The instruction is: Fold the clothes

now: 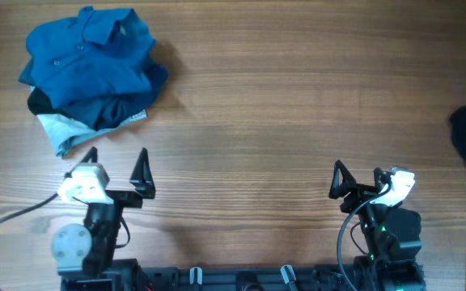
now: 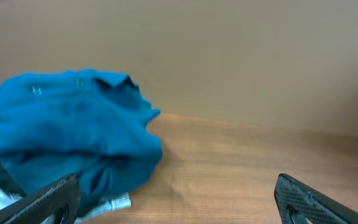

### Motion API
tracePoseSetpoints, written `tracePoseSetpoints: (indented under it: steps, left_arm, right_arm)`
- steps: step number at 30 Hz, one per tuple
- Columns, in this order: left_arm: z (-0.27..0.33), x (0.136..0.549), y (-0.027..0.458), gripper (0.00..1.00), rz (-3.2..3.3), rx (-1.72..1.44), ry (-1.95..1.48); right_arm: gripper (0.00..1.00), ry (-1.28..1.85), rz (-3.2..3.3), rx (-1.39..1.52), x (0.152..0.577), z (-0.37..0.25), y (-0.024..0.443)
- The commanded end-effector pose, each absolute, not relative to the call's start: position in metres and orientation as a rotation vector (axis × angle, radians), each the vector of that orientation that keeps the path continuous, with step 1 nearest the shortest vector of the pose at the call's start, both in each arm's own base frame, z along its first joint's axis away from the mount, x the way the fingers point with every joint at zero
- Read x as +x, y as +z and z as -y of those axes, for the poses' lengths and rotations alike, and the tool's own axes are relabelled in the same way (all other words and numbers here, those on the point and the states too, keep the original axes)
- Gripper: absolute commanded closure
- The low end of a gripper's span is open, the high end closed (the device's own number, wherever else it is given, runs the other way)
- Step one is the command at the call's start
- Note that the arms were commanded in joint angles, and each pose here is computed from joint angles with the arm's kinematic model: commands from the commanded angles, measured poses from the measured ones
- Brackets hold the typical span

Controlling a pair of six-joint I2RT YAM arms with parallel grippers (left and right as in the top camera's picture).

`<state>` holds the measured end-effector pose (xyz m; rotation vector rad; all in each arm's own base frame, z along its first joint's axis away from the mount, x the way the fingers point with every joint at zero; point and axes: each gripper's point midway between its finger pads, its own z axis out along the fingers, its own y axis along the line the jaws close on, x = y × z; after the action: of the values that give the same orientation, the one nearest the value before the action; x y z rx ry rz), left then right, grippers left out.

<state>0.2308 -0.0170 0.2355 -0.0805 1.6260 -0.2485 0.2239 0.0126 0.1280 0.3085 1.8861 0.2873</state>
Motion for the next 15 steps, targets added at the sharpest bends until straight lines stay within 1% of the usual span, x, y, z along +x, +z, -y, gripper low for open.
tracePoseSetpoints:
  steps: [1,5,8,15]
  left_arm:
    - [0.02,0.229,0.21,0.0,-1.618,-0.076,-0.27]
    - [0.025,0.233,0.182,0.0,-1.683,-0.067,-0.283]
    - [0.029,0.236,0.15,0.0,-1.751,-0.061,-0.298]
    - [0.041,0.235,0.151,0.0,-1.748,-0.016,-0.334]
  right_arm:
    - [0.0,0.315,-1.871,0.305,0.224,-0.016,0.132]
    - [0.0,0.314,-1.872,0.305,0.224,-0.016,0.132]
    - [0.0,0.314,-1.872,0.305,0.224,-0.016,0.132]
    - [0.0,0.314,-1.872,0.305,0.224,-0.016,0.132]
